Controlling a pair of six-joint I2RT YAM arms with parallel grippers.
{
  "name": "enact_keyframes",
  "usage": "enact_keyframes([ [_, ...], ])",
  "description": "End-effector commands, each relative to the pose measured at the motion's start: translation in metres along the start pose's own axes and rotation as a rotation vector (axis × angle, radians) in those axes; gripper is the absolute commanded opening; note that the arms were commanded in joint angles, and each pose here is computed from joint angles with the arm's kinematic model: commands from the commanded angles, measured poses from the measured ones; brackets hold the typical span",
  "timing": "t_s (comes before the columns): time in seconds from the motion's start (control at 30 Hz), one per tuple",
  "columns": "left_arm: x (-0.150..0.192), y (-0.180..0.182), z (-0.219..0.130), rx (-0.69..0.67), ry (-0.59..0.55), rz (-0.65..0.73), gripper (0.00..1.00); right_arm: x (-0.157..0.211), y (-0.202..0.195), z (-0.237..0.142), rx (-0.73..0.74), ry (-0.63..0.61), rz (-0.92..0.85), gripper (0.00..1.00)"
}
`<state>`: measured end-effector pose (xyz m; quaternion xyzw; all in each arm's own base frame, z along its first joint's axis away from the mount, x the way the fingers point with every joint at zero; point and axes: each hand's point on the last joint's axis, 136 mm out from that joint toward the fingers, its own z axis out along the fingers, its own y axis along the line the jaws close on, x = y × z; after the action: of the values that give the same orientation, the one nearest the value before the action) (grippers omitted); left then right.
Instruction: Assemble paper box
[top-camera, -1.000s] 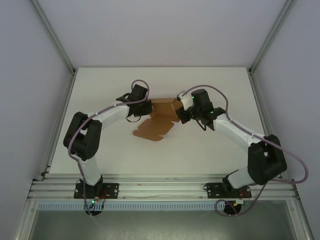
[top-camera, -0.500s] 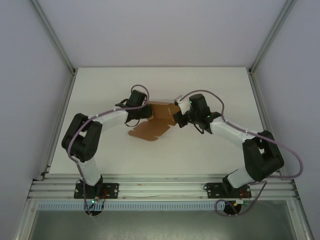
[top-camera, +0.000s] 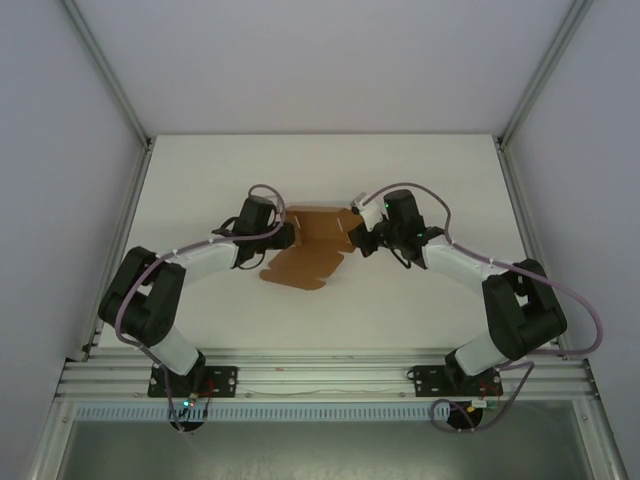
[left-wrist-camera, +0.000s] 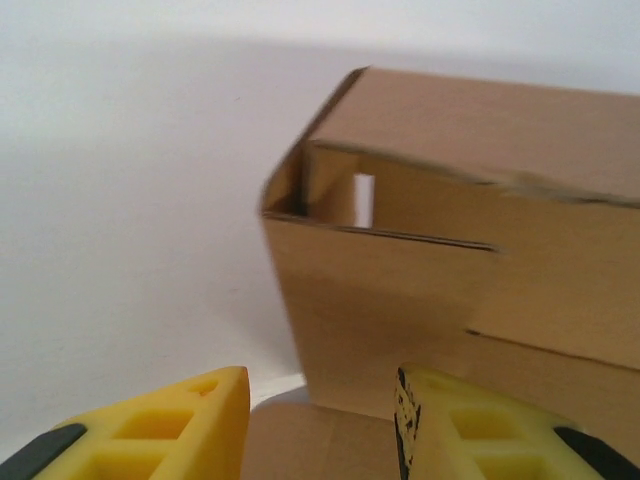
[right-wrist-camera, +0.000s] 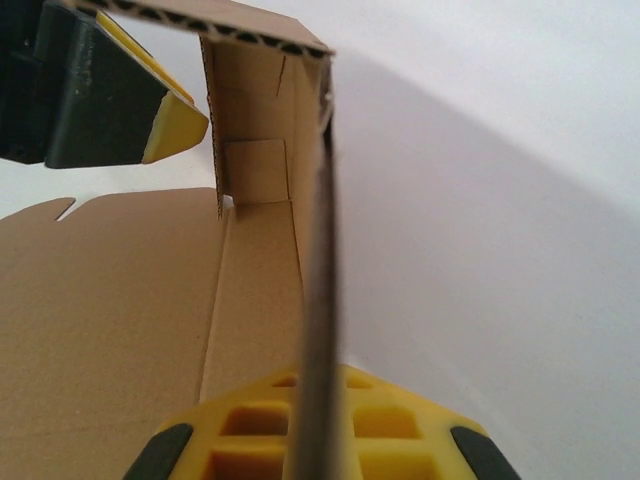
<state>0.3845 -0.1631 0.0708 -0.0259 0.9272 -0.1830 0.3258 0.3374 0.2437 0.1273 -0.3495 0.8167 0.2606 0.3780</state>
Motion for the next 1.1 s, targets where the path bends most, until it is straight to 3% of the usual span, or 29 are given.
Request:
enact_keyframes([
  [0.0, -0.012, -0.008, 0.007, 0.076, -0.055, 0.038, 0.41, 0.009, 0.001, 0.004, -0.040, 0.027, -0.001, 0.00],
  [0.17, -0.022, -0.035, 0.013, 0.236, -0.115, 0.108, 0.39, 0.015, 0.003, 0.009, -0.079, 0.062, 0.004, 0.00],
  [0.27, -0.023, -0.033, 0.026, 0.224, -0.103, 0.115, 0.27, 0.015, 0.003, 0.011, -0.095, 0.071, 0.009, 0.00],
  [0.37, -0.019, -0.032, 0.040, 0.214, -0.047, 0.107, 0.24, 0.014, 0.003, 0.011, -0.107, 0.079, 0.009, 0.00],
  [0.6, -0.018, -0.016, 0.058, 0.122, -0.030, 0.066, 0.21, 0.015, 0.008, 0.011, -0.139, 0.096, 0.001, 0.00],
  [0.8, -0.023, -0.003, 0.071, 0.013, -0.038, 0.019, 0.00, 0.016, 0.008, 0.012, -0.143, 0.109, 0.014, 0.00],
  [0.97, -0.022, 0.021, 0.069, -0.260, -0.088, 0.045, 0.00, 0.019, 0.006, 0.013, -0.131, 0.114, 0.041, 0.00],
  [1.0, -0.023, 0.023, 0.065, -0.311, -0.096, 0.075, 0.00, 0.019, 0.005, 0.013, -0.125, 0.113, 0.051, 0.03],
  [1.07, -0.025, 0.018, 0.061, -0.328, -0.130, 0.124, 0.00, 0.017, 0.001, 0.012, -0.092, 0.104, 0.068, 0.23],
])
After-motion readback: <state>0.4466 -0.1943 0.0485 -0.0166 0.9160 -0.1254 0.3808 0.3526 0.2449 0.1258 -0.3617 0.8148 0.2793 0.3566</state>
